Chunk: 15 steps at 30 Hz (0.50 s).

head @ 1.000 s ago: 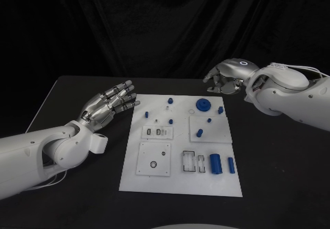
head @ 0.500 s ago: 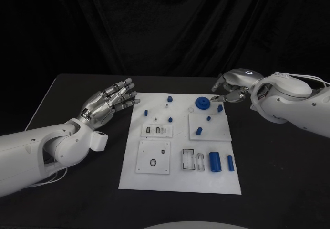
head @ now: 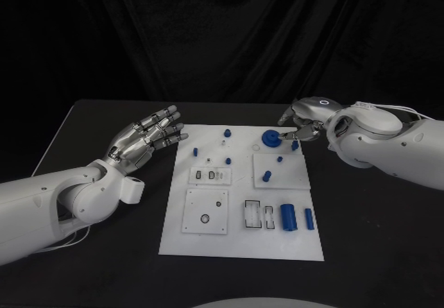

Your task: Assemble the parts on the task board

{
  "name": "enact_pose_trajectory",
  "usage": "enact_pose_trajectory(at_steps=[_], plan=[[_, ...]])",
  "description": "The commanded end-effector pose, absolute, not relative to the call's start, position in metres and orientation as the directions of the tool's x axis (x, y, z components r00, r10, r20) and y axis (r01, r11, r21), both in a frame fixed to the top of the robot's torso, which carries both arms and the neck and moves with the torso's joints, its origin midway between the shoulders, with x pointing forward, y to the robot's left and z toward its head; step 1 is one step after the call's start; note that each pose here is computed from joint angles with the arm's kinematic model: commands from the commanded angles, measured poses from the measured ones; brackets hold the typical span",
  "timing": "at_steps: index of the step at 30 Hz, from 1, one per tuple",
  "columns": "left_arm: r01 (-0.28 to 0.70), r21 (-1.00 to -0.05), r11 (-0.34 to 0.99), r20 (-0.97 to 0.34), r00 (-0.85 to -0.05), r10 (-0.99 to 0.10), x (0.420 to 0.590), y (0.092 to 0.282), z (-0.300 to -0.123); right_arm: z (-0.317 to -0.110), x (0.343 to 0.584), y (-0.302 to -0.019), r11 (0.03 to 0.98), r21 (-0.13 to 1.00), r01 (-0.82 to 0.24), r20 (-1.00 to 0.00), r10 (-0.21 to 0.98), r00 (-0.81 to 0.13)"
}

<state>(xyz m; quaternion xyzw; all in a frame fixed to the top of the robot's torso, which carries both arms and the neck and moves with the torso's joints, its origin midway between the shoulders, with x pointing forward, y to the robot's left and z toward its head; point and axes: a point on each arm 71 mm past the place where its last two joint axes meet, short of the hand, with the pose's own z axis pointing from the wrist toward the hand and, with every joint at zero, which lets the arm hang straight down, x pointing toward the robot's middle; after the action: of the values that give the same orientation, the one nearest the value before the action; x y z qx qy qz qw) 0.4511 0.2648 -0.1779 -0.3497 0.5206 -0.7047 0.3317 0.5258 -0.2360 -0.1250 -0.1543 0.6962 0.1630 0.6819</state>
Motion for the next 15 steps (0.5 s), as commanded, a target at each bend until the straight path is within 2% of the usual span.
enact_pose_trajectory(at_steps=[1,15], plan=[[0.247,-0.909,-0.337,0.156,-0.548,-0.822,0.4477,0.2682,-0.1661,-0.1251,0.5275,-0.2376,0.914,0.005,-0.406,-1.0,0.004,-0.004],[0.247,-0.909,-0.336,0.155,-0.547,-0.822,0.4485,0.2689,-0.1667,-0.1309,0.5304,-0.2276,0.917,0.004,-0.399,-1.0,-0.004,-0.021]])
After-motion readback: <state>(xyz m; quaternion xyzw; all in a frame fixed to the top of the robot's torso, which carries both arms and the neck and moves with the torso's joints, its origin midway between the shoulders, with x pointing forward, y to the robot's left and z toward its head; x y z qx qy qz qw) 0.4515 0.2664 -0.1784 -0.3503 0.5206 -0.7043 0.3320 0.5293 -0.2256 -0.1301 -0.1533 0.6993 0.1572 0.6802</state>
